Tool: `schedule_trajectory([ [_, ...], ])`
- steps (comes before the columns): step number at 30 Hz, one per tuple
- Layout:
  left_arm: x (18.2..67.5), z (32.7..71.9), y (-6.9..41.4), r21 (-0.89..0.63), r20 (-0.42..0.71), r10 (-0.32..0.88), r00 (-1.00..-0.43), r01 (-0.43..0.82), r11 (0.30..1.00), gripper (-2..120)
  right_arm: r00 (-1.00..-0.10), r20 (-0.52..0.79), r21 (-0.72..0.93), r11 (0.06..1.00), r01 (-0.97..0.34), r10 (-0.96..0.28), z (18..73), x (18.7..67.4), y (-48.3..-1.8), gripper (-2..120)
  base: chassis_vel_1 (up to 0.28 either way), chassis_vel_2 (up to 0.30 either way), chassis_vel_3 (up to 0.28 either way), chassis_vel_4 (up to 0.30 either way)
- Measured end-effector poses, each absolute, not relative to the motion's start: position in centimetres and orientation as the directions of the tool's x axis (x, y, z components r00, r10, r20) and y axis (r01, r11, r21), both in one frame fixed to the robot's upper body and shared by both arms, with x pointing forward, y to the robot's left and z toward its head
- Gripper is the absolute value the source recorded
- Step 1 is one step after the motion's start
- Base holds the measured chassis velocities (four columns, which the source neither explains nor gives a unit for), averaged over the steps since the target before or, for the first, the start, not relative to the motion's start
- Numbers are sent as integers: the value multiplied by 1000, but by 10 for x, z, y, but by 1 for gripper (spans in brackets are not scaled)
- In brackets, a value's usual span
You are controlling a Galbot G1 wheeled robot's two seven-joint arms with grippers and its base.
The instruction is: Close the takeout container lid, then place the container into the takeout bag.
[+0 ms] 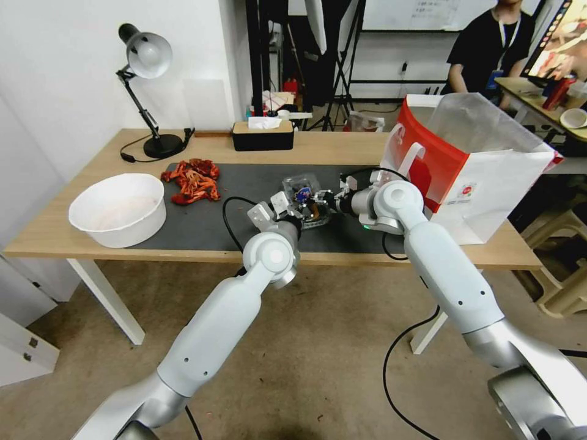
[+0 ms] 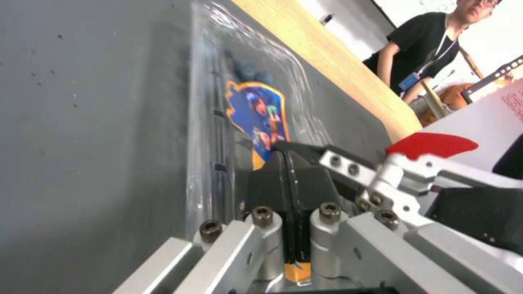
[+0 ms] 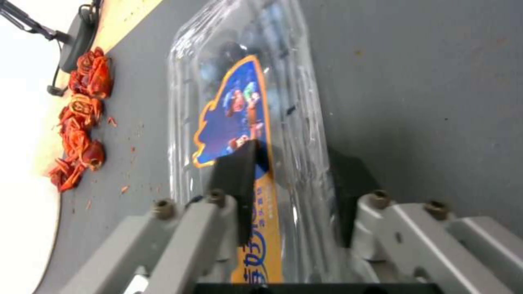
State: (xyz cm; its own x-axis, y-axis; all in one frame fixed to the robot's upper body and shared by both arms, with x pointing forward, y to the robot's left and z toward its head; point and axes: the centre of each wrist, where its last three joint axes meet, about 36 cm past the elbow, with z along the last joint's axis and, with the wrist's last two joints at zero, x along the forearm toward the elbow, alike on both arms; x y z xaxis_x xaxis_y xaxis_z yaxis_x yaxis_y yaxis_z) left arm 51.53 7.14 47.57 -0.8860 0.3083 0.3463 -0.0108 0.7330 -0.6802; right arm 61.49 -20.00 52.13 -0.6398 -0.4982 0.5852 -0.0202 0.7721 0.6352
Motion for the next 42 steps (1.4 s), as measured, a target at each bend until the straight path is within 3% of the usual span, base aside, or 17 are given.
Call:
schedule_trajectory([
  [6,516,479,80,-682,331,301,-894,-7,731,0,-640,582,645,764,-11,-501,521,615,-202,0,0,0,0,0],
  [17,487,484,139,-625,248,225,-942,21,780,1,-649,547,685,728,-15,-528,517,612,-207,0,0,0,0,0],
  [23,455,477,182,-451,170,116,-979,27,892,24,-656,510,711,702,-42,-556,518,613,-207,0,0,0,0,0],
  [25,453,476,185,-436,165,109,-980,26,899,27,-657,508,713,700,-43,-558,517,613,-207,0,0,0,0,0],
  [27,437,471,200,-346,142,63,-988,10,938,38,-660,494,720,692,-53,-566,517,614,-207,0,0,0,0,0],
  [33,415,457,223,-214,101,9,-995,-13,977,57,-666,475,729,681,-67,-575,519,616,-208,0,0,0,0,0],
  [36,388,442,242,-143,83,19,-996,7,990,73,-669,463,737,672,-75,-582,521,618,-208,0,0,0,0,0],
  [42,354,431,260,-123,98,26,-995,14,992,89,-671,453,740,667,-83,-587,522,619,-207,0,0,0,0,0],
])
